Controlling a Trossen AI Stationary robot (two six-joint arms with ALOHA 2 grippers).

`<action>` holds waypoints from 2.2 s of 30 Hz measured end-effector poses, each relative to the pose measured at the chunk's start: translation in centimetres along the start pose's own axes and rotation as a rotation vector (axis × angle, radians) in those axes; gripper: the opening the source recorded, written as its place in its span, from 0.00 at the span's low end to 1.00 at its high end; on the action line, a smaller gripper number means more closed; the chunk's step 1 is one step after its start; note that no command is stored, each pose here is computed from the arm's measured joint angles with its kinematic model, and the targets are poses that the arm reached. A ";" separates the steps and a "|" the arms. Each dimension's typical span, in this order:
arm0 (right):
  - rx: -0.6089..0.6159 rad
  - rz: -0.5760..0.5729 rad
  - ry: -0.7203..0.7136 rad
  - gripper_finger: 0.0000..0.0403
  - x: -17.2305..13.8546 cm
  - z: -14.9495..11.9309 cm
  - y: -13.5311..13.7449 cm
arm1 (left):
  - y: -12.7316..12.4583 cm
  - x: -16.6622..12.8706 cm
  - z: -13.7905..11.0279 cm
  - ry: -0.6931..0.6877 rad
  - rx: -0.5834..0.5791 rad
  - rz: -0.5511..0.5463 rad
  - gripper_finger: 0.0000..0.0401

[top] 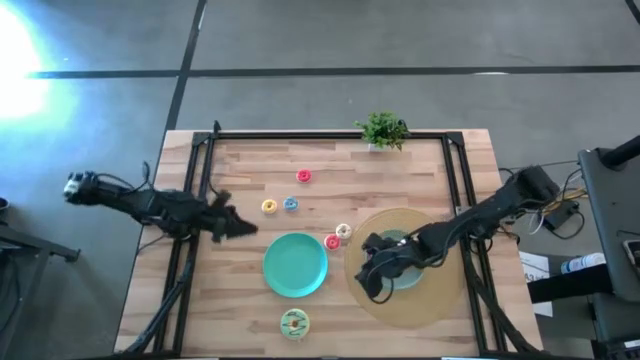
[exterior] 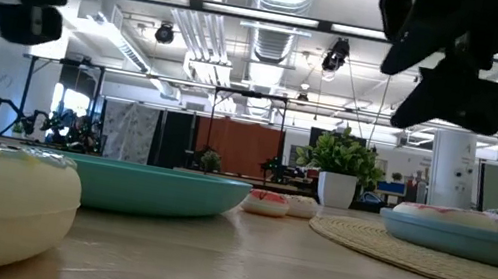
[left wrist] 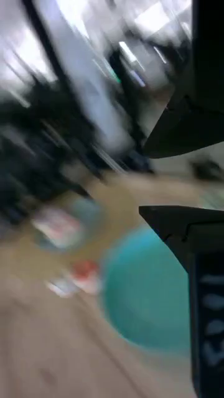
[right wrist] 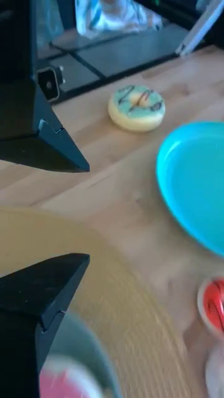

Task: Pick & Place donuts
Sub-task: Put the large light blue donut on the light blue plate

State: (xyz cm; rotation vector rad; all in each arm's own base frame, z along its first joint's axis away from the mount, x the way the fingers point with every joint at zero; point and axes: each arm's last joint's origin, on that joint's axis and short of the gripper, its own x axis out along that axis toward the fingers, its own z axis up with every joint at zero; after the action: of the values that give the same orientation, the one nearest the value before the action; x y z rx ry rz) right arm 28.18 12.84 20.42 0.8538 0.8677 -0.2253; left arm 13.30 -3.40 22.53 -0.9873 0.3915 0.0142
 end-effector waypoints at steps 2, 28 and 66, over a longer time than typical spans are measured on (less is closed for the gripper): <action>-0.001 0.005 0.007 0.54 0.7 -0.1 0.2 | -0.8 0.9 -0.8 0.121 0.055 0.080 0.27; -0.169 -0.076 0.064 0.54 -0.3 0.2 2.3 | -12.2 14.1 -12.5 0.655 1.120 0.099 0.27; -0.153 -0.128 0.110 0.54 -0.9 -1.7 2.4 | -9.9 20.7 -17.6 0.757 1.319 0.063 0.47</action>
State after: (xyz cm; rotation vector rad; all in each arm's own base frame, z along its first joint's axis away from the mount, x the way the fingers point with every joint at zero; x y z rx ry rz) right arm 27.86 15.54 21.86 0.6735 1.0303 -0.2222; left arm 28.89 -26.70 15.16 0.3748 0.9470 -0.5148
